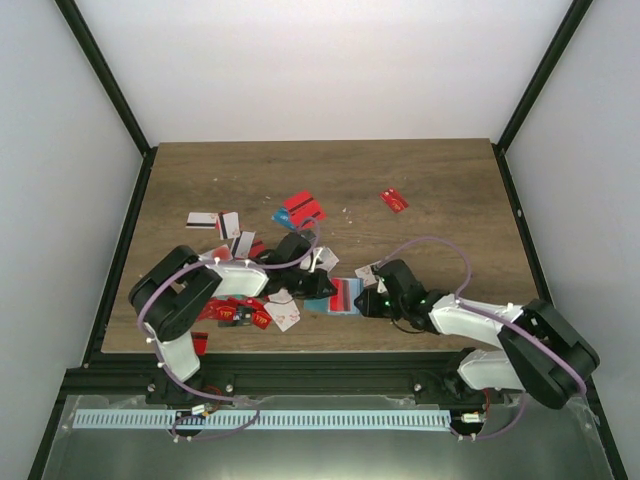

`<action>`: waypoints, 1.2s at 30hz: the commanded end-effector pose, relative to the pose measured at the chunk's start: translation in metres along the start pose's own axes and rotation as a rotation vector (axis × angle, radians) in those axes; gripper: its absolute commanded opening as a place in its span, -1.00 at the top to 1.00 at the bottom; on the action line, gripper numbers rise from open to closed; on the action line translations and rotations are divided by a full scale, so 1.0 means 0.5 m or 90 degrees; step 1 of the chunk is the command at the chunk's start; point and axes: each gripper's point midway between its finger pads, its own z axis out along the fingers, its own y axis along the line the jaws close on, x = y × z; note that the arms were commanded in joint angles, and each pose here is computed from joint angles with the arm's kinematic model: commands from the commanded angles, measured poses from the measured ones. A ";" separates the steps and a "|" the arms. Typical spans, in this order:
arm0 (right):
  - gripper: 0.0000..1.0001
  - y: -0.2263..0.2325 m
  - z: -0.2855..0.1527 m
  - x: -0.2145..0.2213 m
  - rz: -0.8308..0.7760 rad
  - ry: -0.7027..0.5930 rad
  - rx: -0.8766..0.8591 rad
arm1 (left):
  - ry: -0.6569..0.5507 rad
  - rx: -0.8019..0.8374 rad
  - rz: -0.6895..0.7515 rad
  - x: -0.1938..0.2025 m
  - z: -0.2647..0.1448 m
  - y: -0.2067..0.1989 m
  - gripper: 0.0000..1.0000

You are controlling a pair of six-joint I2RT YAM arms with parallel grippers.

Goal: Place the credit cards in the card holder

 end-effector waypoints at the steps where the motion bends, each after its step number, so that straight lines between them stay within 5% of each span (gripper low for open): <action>1: 0.42 -0.001 0.014 0.005 -0.013 0.019 0.006 | 0.045 -0.055 -0.006 0.035 0.024 0.050 0.92; 18: 0.42 0.021 0.020 -0.010 -0.058 0.020 -0.012 | 0.084 -0.064 0.036 0.025 0.048 0.047 0.90; 30: 0.42 0.008 0.012 -0.015 -0.059 0.012 0.013 | 0.024 -0.163 0.074 -0.015 -0.017 0.047 0.28; 36: 0.42 0.012 0.013 -0.021 -0.059 0.007 0.010 | 0.019 -0.190 0.086 -0.017 -0.021 0.044 0.17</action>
